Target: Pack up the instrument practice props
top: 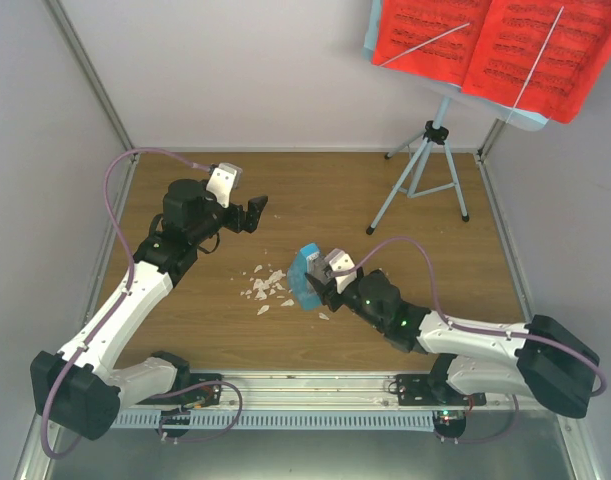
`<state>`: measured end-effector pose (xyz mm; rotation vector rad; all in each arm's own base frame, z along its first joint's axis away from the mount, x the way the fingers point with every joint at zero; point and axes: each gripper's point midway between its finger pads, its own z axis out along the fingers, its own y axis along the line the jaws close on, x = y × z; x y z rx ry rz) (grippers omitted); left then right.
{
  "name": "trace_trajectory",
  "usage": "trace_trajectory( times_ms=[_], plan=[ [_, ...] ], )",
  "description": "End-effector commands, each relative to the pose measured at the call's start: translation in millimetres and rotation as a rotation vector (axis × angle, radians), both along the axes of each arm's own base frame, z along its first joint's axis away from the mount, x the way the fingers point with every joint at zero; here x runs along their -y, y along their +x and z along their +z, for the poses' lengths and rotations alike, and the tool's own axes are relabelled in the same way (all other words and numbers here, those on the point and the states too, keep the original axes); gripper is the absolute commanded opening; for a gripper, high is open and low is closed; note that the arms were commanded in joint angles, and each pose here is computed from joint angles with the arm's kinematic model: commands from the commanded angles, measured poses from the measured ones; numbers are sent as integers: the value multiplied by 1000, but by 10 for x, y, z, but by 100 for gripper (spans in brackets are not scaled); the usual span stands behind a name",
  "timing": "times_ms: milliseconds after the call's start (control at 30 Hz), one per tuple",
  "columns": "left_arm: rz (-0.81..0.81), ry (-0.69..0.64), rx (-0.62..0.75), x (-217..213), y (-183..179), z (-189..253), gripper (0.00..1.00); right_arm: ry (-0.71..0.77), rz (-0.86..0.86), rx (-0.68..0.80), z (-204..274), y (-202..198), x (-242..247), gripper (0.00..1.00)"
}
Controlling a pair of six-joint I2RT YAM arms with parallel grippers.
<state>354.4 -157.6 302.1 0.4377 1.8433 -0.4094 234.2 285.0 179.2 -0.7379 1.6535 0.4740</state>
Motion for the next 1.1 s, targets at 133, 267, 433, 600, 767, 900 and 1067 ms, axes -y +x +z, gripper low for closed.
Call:
trace_trajectory(
  times_ms=[133,267,433,600,767,900,1067],
  plan=[
    [-7,-8,55,3,24,101,97,-2,-14,24,-7,74,1,60],
    [-17,-13,57,22,10,113,97,-11,-16,14,-65,86,-1,60],
    [-18,-14,57,23,9,114,97,-1,-19,6,-86,88,24,60],
    [-17,-12,57,20,12,110,97,34,-7,3,-22,80,7,60],
    [-11,-9,54,14,24,99,97,64,11,8,71,65,-32,60],
    [-12,-6,51,16,29,86,97,77,21,6,103,52,-46,60],
    [-11,-6,48,14,33,79,97,58,13,1,25,69,-42,60]
  ],
)
